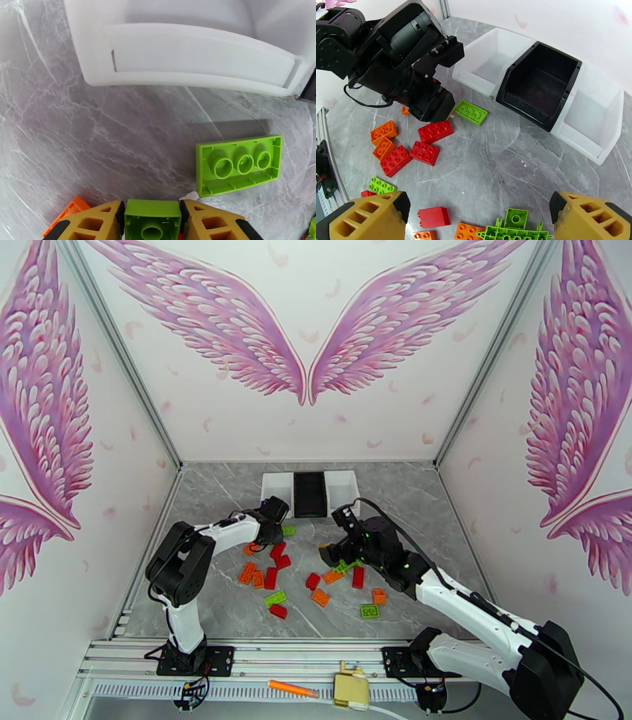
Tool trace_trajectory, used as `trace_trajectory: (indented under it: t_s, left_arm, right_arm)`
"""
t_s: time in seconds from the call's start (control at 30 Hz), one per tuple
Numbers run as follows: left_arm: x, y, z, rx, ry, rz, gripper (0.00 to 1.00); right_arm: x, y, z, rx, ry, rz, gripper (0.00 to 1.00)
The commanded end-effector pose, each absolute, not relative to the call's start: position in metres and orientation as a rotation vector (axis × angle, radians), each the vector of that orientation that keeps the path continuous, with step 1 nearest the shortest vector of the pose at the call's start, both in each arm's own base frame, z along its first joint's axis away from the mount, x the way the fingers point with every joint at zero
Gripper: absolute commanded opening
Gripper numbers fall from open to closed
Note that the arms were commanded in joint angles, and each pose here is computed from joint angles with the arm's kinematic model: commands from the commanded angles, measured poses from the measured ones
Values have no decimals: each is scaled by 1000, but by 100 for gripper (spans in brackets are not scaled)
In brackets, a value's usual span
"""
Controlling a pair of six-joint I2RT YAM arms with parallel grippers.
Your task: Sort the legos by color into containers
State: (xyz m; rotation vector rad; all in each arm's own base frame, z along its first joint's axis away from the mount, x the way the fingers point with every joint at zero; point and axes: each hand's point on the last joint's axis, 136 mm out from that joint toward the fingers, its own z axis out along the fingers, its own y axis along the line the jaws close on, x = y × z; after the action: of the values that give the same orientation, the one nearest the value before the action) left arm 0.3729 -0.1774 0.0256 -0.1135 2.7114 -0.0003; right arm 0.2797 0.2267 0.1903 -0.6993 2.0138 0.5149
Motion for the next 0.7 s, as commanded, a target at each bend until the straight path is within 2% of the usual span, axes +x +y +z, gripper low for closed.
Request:
trace_trajectory:
  t_s: [0.0, 0.07, 0.2, 0.67]
  left_arm:
    - [376, -179, 25, -108, 2725, 12, 35]
    - [376, -178, 25, -110, 2724, 10, 30]
    - [379, -177, 40, -132, 2660, -6, 28]
    - [429, -183, 164, -155, 2265, -99, 27]
  right_arm:
    - [282, 227, 200, -699, 1997, 495, 99]
    - [281, 227, 202, -693, 1992, 499, 99]
    - [281, 229, 211, -680, 1962, 526, 99]
    - [292, 244, 246, -602, 1855, 629, 99]
